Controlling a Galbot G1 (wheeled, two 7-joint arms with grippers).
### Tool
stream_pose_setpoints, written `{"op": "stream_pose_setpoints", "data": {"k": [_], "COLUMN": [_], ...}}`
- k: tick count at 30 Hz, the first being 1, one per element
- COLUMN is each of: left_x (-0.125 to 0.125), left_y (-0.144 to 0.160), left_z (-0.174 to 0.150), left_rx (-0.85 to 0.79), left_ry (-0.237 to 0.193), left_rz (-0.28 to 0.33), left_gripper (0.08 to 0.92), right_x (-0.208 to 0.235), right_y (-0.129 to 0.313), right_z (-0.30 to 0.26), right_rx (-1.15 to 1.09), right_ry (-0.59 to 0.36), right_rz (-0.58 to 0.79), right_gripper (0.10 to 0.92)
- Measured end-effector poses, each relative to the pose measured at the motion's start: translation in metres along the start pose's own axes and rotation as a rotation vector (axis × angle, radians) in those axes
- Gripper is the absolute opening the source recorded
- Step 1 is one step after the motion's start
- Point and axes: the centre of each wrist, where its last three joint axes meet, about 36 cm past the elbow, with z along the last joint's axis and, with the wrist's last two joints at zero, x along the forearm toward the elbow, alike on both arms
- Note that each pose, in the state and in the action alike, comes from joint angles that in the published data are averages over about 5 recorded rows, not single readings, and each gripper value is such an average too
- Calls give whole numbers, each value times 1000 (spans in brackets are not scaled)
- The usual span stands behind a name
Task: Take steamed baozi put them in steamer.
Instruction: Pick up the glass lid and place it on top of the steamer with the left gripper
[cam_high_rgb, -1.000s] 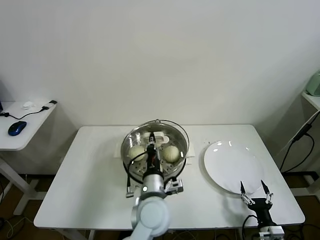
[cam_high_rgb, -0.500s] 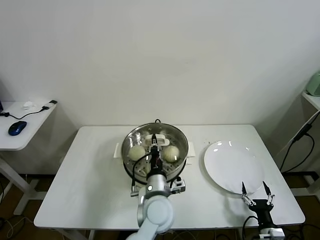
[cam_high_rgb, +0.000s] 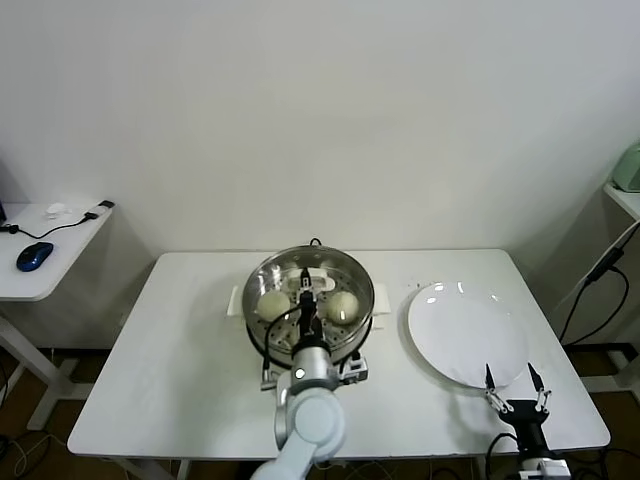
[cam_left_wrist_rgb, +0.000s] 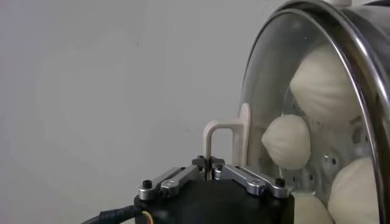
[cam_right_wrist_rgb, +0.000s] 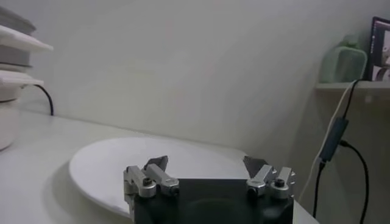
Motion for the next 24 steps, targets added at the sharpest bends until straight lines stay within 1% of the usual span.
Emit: {"op": "stream_pose_setpoints", "data": {"k": [11,14,17,24], "left_x": [2,4,6,11], "left_y": [-4,-3,-2,5], "left_z": [3,5,6,8], "left_rx": [-15,-17,-17,1], "left_ry": [-5,-11,-20,-42], "left_rz": [2,3,1,-3], "left_gripper": [130,148,213,421], "right_x": [1,0,0,1], "right_y": [2,2,2,2], "right_z": [1,1,0,0], "right_rx": [-1,-1,-2,2], "right_ry": [-7,-9,-12,-11], "right_rz": [-6,-9,-12,-32], "right_gripper": [823,823,823,823]}}
